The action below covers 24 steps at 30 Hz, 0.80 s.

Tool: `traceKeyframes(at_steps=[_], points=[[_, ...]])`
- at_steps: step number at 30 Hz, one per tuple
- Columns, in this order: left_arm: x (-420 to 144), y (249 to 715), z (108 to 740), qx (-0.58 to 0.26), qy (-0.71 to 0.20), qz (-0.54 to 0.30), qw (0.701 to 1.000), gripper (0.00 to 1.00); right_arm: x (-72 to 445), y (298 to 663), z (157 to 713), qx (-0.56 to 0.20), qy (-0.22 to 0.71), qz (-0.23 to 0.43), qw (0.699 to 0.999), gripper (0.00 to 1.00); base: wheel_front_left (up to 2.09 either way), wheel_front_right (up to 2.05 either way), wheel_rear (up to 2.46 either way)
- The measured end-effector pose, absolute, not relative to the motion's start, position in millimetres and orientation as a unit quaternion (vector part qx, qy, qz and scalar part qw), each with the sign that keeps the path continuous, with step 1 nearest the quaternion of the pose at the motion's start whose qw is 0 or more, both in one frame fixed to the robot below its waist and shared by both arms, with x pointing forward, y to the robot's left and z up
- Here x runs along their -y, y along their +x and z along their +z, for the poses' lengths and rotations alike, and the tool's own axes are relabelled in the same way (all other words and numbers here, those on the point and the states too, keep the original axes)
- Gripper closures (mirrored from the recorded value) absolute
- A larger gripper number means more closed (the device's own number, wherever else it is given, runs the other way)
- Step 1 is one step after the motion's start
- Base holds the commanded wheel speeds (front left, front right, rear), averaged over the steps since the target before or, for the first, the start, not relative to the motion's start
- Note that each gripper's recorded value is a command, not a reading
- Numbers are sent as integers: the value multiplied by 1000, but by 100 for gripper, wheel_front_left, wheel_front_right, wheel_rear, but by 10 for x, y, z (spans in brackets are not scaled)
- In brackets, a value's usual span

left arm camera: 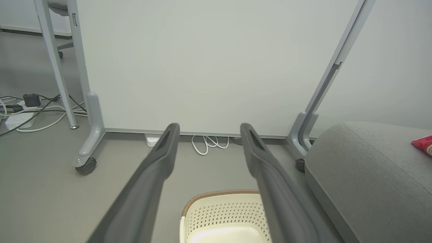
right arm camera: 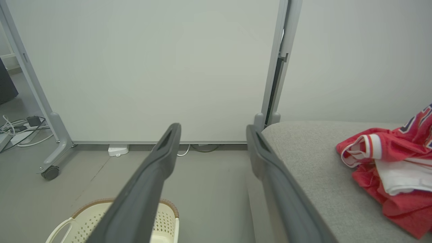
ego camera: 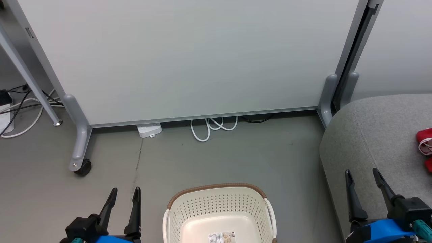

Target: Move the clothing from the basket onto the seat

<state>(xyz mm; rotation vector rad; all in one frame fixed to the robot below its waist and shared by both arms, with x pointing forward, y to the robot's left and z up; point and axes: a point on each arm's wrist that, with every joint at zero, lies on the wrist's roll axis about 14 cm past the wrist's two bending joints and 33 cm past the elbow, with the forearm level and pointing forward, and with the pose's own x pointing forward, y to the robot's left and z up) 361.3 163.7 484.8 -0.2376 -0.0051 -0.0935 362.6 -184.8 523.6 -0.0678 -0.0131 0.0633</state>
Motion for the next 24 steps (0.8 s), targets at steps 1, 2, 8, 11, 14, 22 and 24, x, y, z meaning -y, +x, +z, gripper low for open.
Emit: traceKeyframes(at_steps=[1,2,8,11,14,22,24], points=[[-1626,3615,4848,2,-117,-48,992,0,1852,3623,5234,7,-31,31,999,0,0,0,0],[-1617,3617,4848,2,-117,-50,992,0,1857,3620,5235,7,-29,30,999,0,0,0,0],[-1560,3620,4843,0,-117,-60,991,0,1875,3610,5223,6,-20,27,999,0,0,0,0],[-1552,3621,4844,0,-115,-62,991,0,1893,3607,5213,5,-12,24,1000,0,0,0,0],[-1546,3621,4839,-1,-114,-64,991,0,1886,3605,5200,5,-10,25,1000,0,0,0,0],[-1509,3510,4585,-41,-120,-61,990,100,1880,3571,4988,-27,-2,24,999,100,0,0,0],[-1501,3463,4497,-56,-123,-59,989,100,1881,3549,4909,-40,0,24,999,100,0,0,0]])
